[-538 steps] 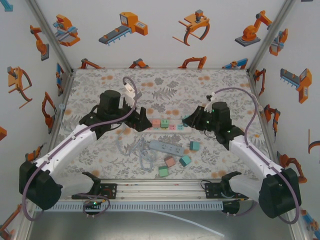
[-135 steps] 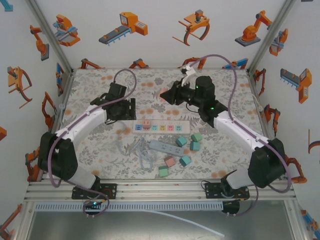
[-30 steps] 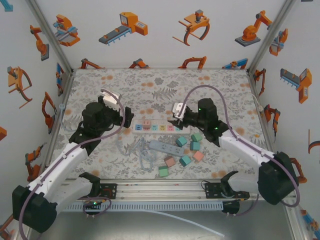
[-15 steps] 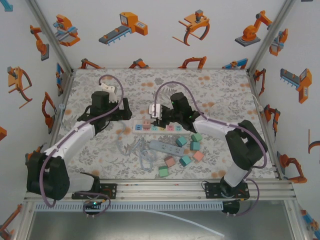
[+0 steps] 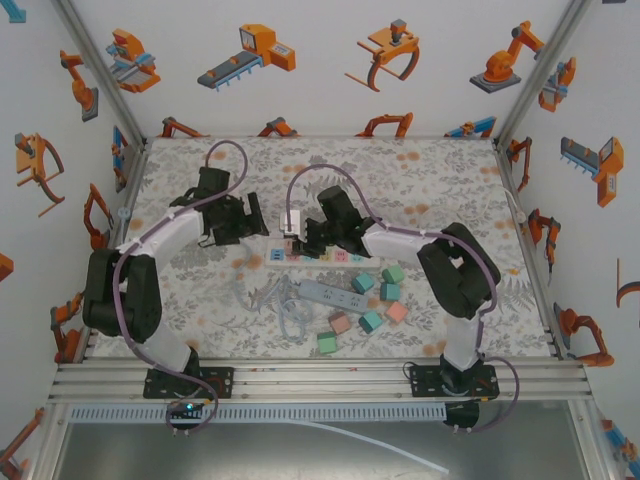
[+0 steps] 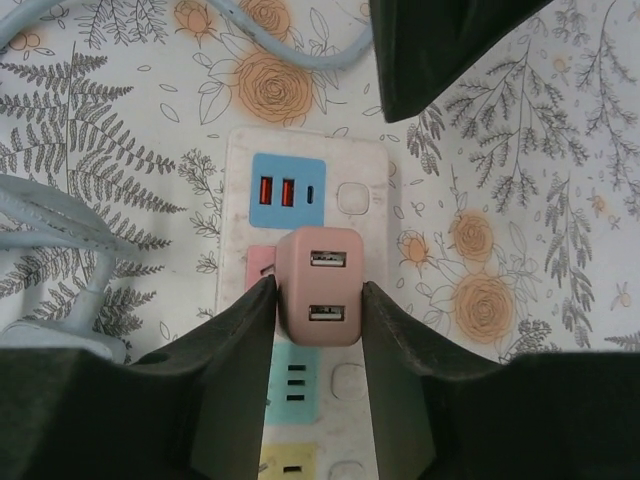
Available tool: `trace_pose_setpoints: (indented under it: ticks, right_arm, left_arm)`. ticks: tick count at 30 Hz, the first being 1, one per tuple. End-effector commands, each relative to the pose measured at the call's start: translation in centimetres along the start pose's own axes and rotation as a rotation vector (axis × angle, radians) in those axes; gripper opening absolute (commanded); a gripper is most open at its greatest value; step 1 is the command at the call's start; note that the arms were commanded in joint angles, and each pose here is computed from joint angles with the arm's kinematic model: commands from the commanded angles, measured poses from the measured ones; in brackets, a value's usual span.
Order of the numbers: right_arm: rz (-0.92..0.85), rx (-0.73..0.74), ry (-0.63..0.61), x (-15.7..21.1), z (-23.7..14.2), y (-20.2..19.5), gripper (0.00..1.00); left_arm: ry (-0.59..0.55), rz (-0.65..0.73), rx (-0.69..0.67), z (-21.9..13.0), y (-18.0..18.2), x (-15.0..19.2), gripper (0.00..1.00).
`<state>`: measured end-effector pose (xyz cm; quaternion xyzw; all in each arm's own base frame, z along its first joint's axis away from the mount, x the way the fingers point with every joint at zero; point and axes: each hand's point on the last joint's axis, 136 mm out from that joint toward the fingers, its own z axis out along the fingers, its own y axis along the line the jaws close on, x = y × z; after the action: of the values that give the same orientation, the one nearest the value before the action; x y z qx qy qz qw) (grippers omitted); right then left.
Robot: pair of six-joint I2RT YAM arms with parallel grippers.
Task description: Pull the plug off the socket
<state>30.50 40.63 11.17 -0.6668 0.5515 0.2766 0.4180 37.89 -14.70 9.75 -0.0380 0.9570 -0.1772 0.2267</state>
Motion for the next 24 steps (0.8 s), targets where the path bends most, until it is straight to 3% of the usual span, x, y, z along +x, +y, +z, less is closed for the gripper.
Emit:
trace_pose_setpoints:
  ticks: [1, 6, 11, 15, 24]
  right_arm:
    - [0.011, -0.024, -0.022, -0.9, 0.4, 0.0, 0.36]
    - [0.026, -0.026, -0.018, -0.7, 0.5, 0.0, 0.35]
    - [0.034, -0.034, -0.028, -1.0, 0.4, 0.2, 0.28]
    - [0.049, -0.029, -0.072, -2.2, 0.2, -0.2, 0.27]
    - [0.045, 0.003, -0.155, -4.7, -0.5, -1.2, 0.16]
  left_arm:
    - [0.103, -0.035, -0.041, 0.5, -0.1, 2.1, 0.76]
    - [0.169, -0.025, -0.054, 2.3, -1.1, 3.9, 0.7]
    - [0.197, -0.022, -0.093, 3.0, -1.1, 4.7, 0.68]
    - [0.226, -0.048, -0.123, 3.7, -0.6, 5.3, 0.67]
    - [0.228, -0.043, -0.235, 3.7, 1.1, 5.2, 0.64]
